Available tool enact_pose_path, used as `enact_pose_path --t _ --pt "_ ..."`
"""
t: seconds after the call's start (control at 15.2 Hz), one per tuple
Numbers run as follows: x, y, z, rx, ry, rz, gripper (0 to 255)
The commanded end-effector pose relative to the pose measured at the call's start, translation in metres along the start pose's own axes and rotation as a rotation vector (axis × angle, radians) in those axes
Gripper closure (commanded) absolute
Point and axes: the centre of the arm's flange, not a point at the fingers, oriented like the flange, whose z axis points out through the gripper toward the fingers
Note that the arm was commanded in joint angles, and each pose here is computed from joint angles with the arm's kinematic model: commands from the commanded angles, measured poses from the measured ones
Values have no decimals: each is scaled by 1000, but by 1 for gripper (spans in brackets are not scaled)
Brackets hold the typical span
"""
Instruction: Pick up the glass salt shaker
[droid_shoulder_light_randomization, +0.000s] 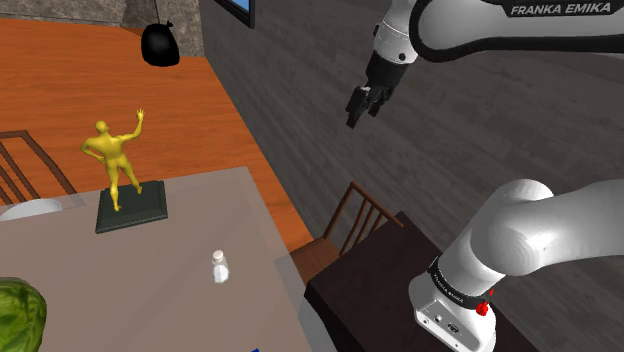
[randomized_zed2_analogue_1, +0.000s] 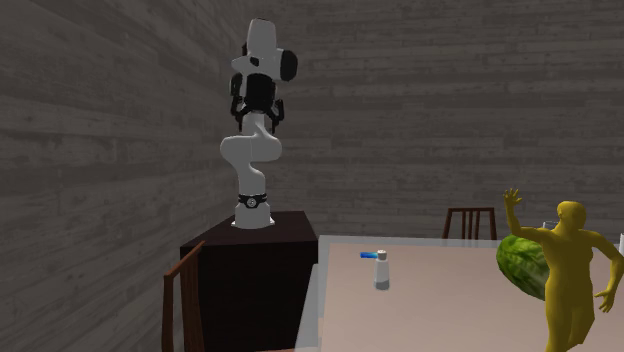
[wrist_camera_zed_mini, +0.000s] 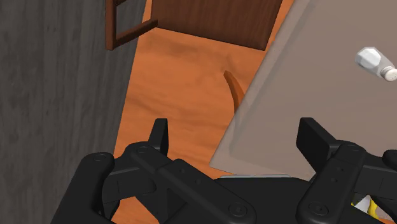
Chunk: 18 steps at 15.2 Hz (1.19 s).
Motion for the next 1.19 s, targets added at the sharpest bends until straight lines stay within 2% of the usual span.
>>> enact_pose_path --t 0.0,1.12 --pt "0 -21 18 -1 3 3 0" --pt "22 -192 161 -5 21 24 0"
